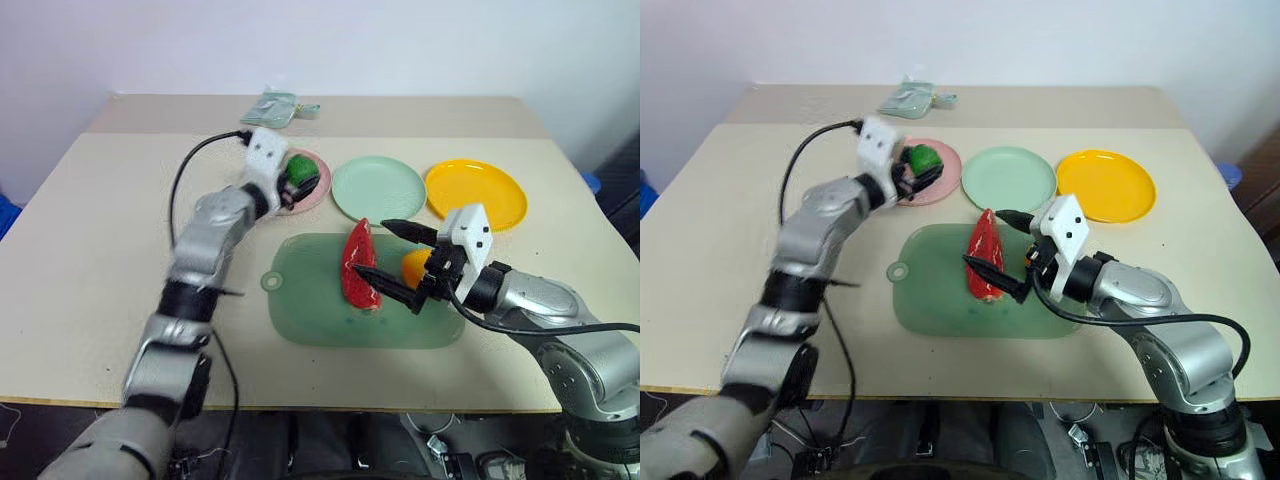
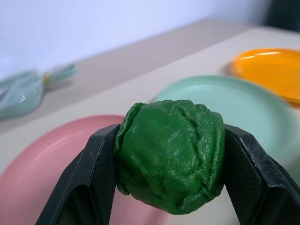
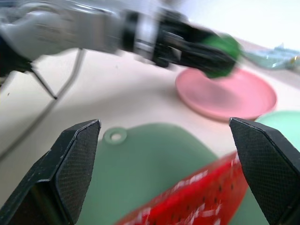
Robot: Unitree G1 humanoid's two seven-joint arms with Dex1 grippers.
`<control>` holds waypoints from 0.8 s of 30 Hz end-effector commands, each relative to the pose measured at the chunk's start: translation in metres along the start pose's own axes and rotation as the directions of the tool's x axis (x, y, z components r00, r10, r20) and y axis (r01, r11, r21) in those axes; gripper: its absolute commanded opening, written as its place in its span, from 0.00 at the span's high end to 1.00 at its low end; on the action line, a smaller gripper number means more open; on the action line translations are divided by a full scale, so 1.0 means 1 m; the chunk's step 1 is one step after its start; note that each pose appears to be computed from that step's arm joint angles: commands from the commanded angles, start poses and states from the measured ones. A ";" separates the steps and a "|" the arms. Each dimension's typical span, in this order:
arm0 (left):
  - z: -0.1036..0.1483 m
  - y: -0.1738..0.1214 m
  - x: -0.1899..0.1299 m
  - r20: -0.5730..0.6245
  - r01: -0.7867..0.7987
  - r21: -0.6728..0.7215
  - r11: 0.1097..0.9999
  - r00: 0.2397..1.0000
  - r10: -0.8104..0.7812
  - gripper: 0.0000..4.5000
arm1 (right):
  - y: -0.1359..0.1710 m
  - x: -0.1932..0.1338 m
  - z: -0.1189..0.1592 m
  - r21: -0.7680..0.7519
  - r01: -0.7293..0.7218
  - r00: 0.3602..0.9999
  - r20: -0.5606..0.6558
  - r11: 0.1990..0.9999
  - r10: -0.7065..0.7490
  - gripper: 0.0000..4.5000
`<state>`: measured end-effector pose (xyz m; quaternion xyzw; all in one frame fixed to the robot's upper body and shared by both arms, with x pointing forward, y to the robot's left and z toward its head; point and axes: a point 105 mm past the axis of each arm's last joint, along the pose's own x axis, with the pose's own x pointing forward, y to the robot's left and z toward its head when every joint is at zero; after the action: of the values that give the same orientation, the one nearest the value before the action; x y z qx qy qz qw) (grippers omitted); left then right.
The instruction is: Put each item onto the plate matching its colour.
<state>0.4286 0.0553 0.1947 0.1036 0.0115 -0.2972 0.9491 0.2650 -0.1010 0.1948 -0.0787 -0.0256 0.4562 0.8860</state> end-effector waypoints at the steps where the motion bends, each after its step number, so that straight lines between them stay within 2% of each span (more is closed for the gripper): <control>1: -0.005 -0.017 0.030 -0.044 0.015 0.031 0.999 0.999 -0.014 0.36 | 0.002 0.003 0.008 -0.023 -0.002 0.999 0.034 1.000 0.003 0.00; 4: -0.006 -0.029 0.047 -0.055 0.040 0.004 0.999 0.998 -0.040 0.36 | 0.003 0.003 0.007 -0.030 0.004 0.999 0.033 1.000 -0.003 0.00; 8: -0.004 -0.034 0.055 -0.048 0.054 -0.021 0.998 0.997 -0.055 0.03 | 0.004 0.000 0.006 -0.032 0.028 0.999 0.031 0.999 -0.027 0.00; 9: -0.001 -0.033 0.055 -0.037 0.047 -0.021 0.999 0.998 -0.048 0.00 | 0.004 -0.001 0.006 -0.030 0.033 0.999 0.032 0.999 -0.032 0.00; 14: 0.021 -0.023 0.050 0.066 0.057 -0.082 0.995 0.996 -0.051 0.00 | 0.006 -0.007 0.001 -0.026 0.062 0.998 0.014 0.998 -0.062 0.00; 18: 0.031 -0.026 0.026 0.131 0.195 -0.103 0.975 0.975 -0.181 0.00 | -0.004 -0.017 -0.002 -0.035 0.104 0.995 -0.005 0.994 -0.104 0.00; 22: 0.027 -0.044 -0.020 0.102 0.396 -0.050 0.917 0.915 -0.389 0.00 | -0.018 -0.029 -0.005 -0.049 0.138 0.990 -0.034 0.989 -0.140 0.00; 24: 0.019 -0.053 -0.037 0.039 0.454 -0.053 0.890 0.891 -0.452 0.00 | -0.021 -0.034 -0.008 -0.049 0.134 0.989 -0.053 0.990 -0.136 0.00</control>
<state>0.3868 0.0429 0.1887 0.0538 0.0475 -0.4666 0.8816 0.2658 -0.1388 0.1816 -0.0997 0.0047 0.3887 0.9159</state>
